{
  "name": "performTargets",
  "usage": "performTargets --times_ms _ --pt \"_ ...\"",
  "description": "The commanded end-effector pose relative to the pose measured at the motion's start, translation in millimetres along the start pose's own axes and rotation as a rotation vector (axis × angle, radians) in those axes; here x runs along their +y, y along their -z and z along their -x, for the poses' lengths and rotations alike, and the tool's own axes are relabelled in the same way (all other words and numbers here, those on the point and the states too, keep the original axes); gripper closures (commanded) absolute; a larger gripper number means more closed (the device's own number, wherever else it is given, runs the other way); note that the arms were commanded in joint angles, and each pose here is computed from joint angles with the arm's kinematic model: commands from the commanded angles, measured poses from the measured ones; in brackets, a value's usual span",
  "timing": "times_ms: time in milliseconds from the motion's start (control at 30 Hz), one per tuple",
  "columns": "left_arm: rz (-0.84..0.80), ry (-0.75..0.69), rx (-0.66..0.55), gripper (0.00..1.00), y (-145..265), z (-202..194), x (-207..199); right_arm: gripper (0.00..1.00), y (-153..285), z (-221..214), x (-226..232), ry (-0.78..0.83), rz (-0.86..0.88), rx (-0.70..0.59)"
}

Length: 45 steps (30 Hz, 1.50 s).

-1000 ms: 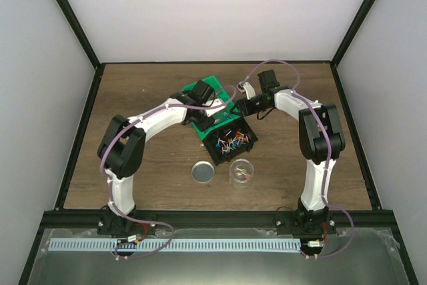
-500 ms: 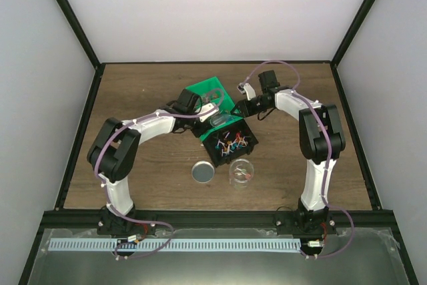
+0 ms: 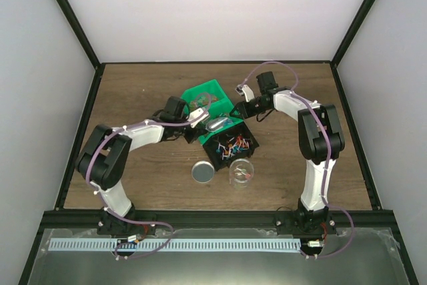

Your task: Pack the candies

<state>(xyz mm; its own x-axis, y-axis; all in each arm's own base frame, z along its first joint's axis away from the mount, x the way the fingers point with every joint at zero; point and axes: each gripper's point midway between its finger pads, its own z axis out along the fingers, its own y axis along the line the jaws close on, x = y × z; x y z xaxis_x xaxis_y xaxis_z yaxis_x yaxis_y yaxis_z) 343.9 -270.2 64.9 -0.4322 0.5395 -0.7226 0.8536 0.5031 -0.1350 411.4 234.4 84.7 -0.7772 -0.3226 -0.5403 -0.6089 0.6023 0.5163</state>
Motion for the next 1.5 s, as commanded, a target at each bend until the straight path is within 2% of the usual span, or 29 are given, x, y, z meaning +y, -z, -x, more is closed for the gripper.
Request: performTargets --times_ms 0,200,433,567,800,967,1200,1367,1467 --pt "-0.022 -0.037 -0.126 0.96 20 24 -1 0.68 1 4 4 0.034 -0.015 -0.005" --pt "-0.004 -0.027 -0.152 0.96 27 26 5 0.67 4 7 1 0.036 -0.031 -0.01" --pt "0.05 -0.112 -0.109 0.96 58 19 20 0.65 7 14 2 0.047 -0.042 -0.019" --pt "0.033 -0.159 -0.083 0.96 73 10 13 0.62 10 17 5 0.054 -0.036 -0.027" --pt "0.003 -0.167 -0.126 0.96 102 24 -6 0.54 16 23 10 0.068 -0.02 -0.036" --pt "-0.044 -0.24 -0.136 0.96 133 29 -35 0.39 27 33 18 0.101 -0.017 -0.058" --pt "-0.091 -0.36 -0.106 0.96 161 22 -68 0.12 39 39 21 0.108 -0.014 -0.078" --pt "-0.152 -0.473 -0.047 0.96 175 17 -97 0.01 52 41 20 0.108 -0.02 -0.094" --pt "-0.178 -0.532 -0.02 0.96 179 16 -113 0.0 63 42 16 0.1 -0.034 -0.11"
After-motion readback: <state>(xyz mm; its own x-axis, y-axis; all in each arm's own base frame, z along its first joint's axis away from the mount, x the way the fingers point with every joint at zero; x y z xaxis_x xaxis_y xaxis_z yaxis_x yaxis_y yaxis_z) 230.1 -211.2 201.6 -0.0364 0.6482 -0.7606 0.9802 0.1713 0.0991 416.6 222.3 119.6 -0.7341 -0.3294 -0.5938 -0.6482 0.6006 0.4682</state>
